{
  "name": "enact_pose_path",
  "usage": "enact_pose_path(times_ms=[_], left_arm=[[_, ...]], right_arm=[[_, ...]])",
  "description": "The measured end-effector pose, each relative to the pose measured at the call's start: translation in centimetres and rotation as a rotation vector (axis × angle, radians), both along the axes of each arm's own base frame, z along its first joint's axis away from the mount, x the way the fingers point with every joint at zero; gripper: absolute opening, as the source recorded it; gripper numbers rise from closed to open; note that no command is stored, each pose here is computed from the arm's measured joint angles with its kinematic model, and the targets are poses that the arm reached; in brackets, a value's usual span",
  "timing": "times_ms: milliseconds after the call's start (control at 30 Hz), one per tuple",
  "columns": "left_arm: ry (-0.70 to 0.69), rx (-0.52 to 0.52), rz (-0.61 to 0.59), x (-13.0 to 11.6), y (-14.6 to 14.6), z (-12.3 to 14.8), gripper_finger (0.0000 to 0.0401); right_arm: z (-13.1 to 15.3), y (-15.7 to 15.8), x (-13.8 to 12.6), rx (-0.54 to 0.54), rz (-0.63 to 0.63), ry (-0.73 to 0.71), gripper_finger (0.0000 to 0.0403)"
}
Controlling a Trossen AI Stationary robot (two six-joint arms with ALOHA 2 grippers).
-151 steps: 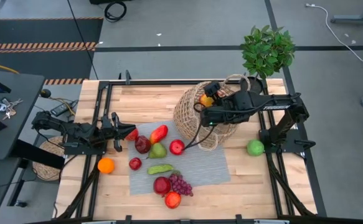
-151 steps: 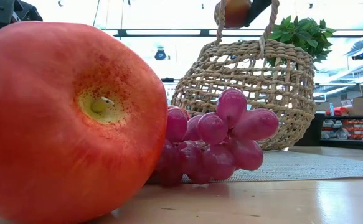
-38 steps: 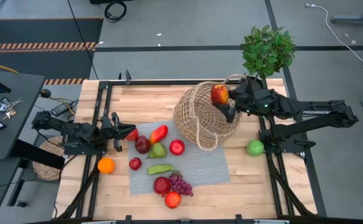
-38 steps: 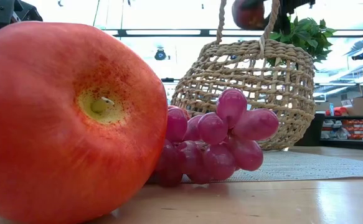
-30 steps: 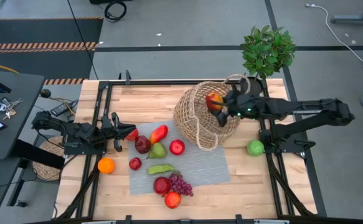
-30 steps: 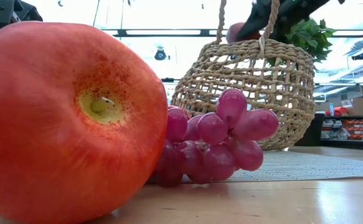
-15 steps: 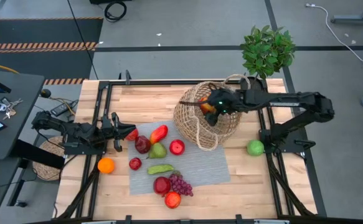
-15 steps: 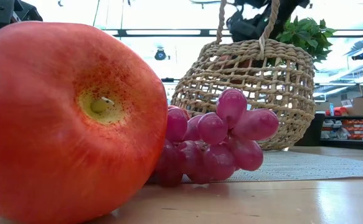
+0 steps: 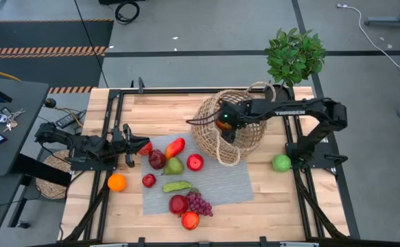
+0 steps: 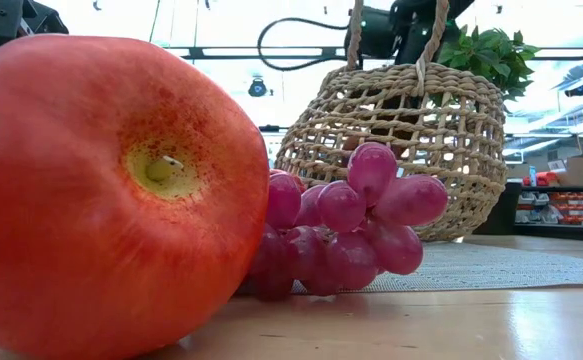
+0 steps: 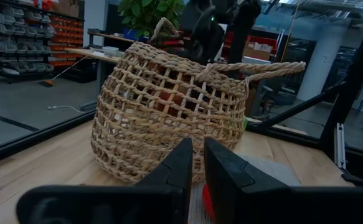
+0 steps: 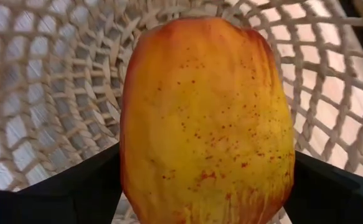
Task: Build produce basket
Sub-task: Put the yellow apple into the brown basket, then put the pomegranate into the brown basket
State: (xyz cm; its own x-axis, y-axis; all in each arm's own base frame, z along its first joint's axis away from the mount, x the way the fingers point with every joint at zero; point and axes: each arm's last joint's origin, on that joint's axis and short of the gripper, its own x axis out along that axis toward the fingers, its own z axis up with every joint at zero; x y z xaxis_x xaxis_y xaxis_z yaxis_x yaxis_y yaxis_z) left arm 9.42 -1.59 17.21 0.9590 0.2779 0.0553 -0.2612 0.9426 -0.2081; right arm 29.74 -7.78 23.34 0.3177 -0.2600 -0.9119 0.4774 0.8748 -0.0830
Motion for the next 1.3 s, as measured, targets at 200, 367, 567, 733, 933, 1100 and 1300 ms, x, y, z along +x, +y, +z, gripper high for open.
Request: enact_pose_path(times_ms=[200,367,567,733,933,1100,1300], left_arm=[[0.0,0.0,0.0,0.0,0.0,0.0,0.0048],[0.0,0.0,0.0,0.0,0.0,0.0,0.0048],[0.0,0.0,0.0,0.0,0.0,0.0,0.0048],[0.0,0.0,0.0,0.0,0.0,0.0,0.0048],[0.0,0.0,0.0,0.0,0.0,0.0,0.0048],[0.0,0.0,0.0,0.0,0.0,0.0,0.0048],[0.0,0.0,0.0,0.0,0.0,0.0,0.0048]], right_arm=[[-1.8,0.0,0.8,0.074,0.022,0.041,0.0377],[-2.5,-0.1,1.1,0.099,0.009,0.06,0.0388],[-1.7,0.1,0.7,0.121,-0.017,0.031,0.0397],[0.1,0.3,-0.1,0.109,-0.023,-0.031,0.0399],[3.6,0.9,-1.8,0.096,-0.052,-0.157,0.0393],[8.7,1.9,-2.7,-0.049,-0.035,-0.394,0.0385],[13.9,4.4,-2.6,-0.207,0.069,-0.772,0.038]])
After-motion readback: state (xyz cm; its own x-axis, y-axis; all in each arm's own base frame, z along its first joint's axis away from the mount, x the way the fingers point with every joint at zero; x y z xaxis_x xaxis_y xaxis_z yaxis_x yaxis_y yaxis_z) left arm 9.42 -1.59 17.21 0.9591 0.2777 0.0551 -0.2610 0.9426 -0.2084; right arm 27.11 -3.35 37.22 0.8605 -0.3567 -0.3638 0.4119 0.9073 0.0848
